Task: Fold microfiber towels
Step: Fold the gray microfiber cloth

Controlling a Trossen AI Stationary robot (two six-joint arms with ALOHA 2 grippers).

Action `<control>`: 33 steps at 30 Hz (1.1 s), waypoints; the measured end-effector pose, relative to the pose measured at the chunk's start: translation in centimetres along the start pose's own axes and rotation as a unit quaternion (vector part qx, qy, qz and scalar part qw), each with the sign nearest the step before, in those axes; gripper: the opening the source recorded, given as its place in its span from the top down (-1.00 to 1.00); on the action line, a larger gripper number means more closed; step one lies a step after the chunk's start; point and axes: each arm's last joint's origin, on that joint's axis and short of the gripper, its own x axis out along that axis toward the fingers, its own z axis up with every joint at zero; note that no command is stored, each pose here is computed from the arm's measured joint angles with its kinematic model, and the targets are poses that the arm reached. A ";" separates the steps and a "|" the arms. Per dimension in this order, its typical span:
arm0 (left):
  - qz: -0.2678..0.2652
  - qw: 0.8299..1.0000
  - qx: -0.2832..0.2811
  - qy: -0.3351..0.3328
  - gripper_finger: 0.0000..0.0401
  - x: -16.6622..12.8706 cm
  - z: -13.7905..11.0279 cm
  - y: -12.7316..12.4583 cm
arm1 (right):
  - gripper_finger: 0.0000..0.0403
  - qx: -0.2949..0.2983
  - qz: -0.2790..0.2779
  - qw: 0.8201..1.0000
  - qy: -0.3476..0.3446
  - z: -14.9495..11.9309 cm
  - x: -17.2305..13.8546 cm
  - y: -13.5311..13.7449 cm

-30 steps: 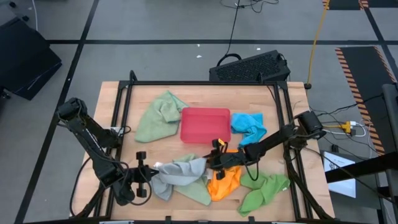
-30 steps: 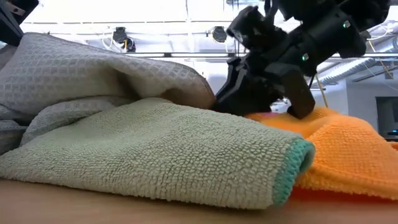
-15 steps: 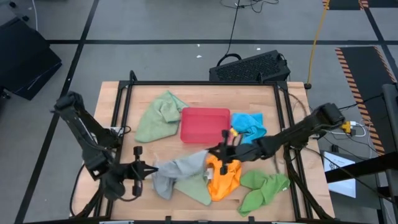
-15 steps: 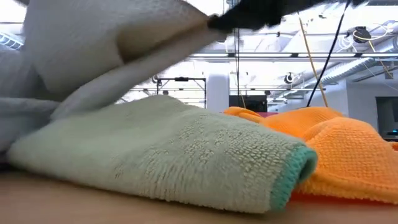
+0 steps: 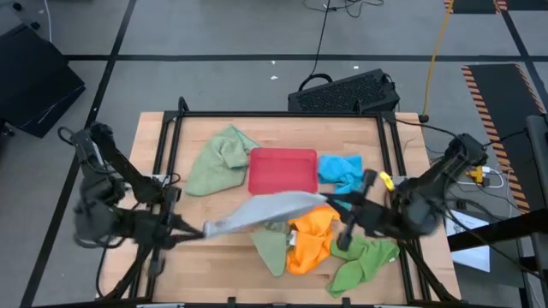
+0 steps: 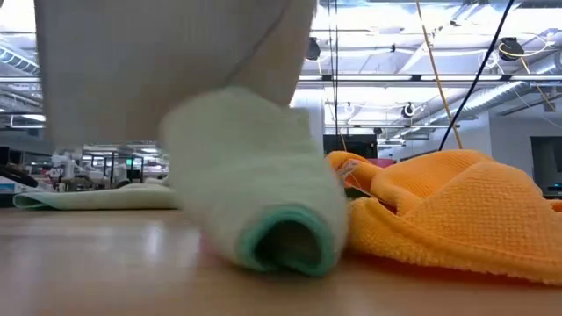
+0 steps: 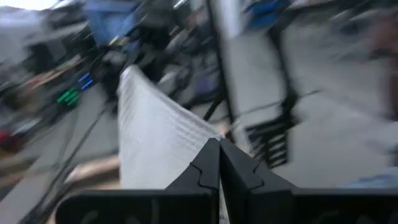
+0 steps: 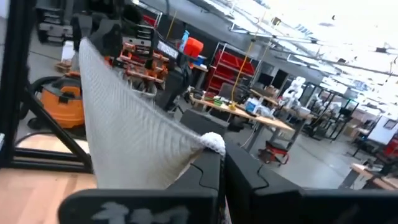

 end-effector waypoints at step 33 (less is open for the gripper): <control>0.266 0.917 0.041 0.296 0.97 1.8 -11.3 5.1 | 1.00 -0.012 -0.091 0.991 0.100 -13.6 0.3 -0.3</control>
